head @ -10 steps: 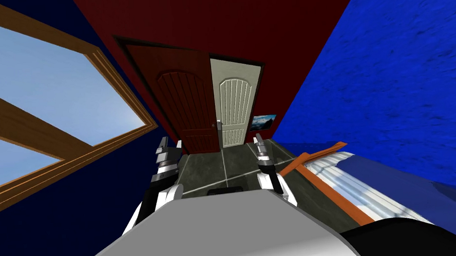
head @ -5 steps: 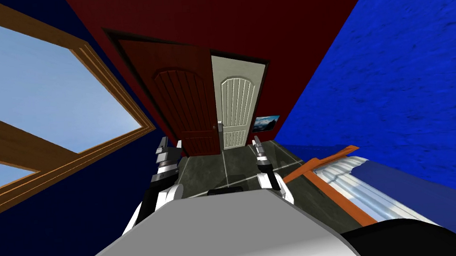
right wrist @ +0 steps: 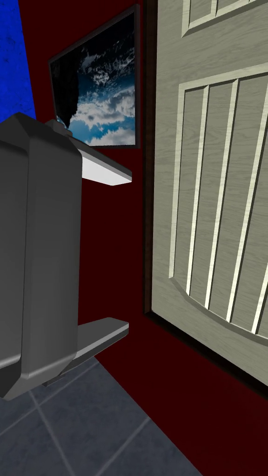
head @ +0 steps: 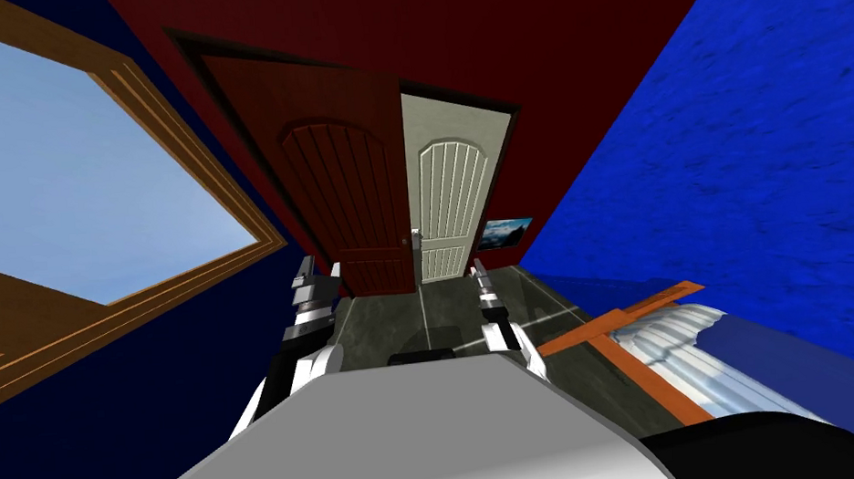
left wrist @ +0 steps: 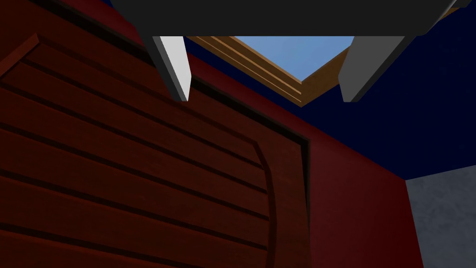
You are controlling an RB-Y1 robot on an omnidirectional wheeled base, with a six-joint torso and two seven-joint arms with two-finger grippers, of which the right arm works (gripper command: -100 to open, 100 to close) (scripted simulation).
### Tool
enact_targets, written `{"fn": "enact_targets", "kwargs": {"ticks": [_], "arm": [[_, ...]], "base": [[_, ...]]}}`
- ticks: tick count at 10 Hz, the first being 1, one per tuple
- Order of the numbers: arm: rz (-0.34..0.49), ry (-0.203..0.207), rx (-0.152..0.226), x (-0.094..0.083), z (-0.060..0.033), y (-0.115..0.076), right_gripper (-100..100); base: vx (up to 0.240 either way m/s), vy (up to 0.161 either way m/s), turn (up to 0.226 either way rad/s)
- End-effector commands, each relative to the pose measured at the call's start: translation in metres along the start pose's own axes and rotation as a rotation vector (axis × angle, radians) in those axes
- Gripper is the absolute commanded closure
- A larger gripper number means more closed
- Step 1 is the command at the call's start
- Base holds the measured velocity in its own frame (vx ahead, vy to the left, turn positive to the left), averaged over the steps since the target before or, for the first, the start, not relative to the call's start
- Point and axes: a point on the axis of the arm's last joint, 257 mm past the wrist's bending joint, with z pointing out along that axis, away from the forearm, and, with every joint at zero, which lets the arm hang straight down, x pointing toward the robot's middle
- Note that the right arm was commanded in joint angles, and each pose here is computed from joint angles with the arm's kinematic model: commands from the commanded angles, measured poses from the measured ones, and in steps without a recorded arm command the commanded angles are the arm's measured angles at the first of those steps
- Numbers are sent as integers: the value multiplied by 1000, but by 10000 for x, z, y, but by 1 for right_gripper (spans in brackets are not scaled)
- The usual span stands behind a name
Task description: Pull the door open
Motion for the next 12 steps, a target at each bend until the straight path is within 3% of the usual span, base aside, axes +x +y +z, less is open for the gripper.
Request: {"fn": "enact_targets", "kwargs": {"ticks": [1, 5, 12], "arm": [[13, 3, 31, -7, -3, -136, -100], [52, 9, 126, -30, -33, -586, -100], [111, 10, 246, -38, -92, -1132, -100]], "base": [[137, 63, 16], [165, 73, 24], [148, 81, 34]]}}
